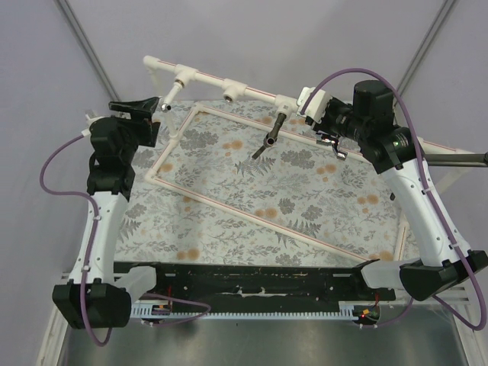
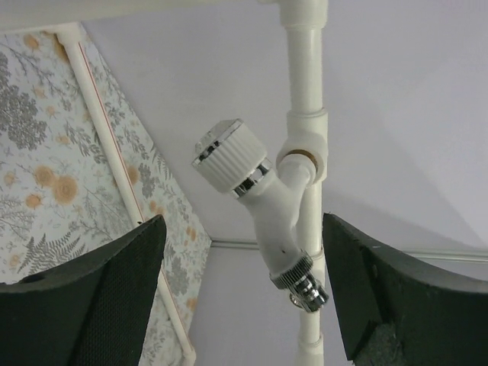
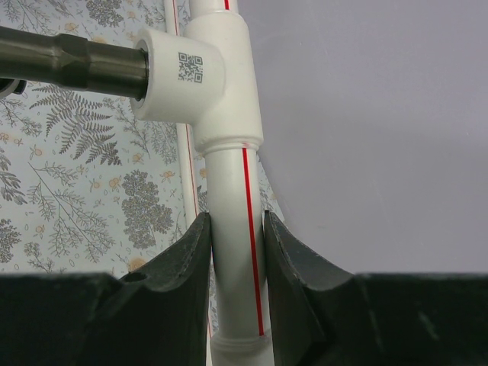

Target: Install the water faucets

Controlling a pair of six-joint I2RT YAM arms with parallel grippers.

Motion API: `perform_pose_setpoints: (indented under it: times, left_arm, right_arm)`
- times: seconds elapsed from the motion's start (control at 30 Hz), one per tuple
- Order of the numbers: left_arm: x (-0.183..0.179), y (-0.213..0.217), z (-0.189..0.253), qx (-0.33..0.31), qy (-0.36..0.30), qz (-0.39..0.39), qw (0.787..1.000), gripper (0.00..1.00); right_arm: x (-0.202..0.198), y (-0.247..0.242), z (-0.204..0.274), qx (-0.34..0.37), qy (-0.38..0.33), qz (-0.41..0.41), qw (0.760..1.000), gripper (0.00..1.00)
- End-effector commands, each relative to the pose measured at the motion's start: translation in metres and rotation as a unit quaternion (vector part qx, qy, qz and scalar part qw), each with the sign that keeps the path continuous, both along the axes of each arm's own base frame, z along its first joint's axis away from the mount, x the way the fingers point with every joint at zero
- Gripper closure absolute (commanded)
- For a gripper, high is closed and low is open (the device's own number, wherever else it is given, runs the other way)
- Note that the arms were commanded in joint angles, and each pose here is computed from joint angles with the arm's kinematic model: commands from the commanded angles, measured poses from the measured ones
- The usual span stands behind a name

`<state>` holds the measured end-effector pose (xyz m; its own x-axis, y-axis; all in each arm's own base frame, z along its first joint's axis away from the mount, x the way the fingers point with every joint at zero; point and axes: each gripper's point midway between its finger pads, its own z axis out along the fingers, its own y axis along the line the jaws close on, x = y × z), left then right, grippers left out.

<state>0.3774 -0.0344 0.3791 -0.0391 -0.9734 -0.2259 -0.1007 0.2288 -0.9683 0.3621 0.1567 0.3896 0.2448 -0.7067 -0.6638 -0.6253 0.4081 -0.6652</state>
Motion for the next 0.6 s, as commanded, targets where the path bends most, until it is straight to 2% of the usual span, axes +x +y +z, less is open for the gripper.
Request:
perform_pose_setpoints:
  times: [0.0,0.2,0.43,0.57]
  left_arm:
    - [0.012,-0.021,0.016,-0.085,-0.024,-0.056,0.994,0.14]
    - [0.034,-0.025,0.012,-0.114,-0.031,-0.07,0.991,0.24]
    - [0.055,-0.037,0.02,-0.158,-0.063,-0.109,0.979,0.53]
    - [0.06,-0.039,0.025,-0.15,-0.084,-0.121,0.978,0.77]
  right_arm:
    - [-0.02,0.004,-0.056,-0.019,0.108,0.008,0.994,1.0]
    - [-0.021,0.003,-0.057,-0.021,0.106,0.006,0.994,1.0]
    - [-0.02,-0.001,-0.056,-0.025,0.102,-0.003,0.994,1.0]
    - [-0.019,0.0,-0.057,-0.025,0.104,-0.001,0.994,1.0]
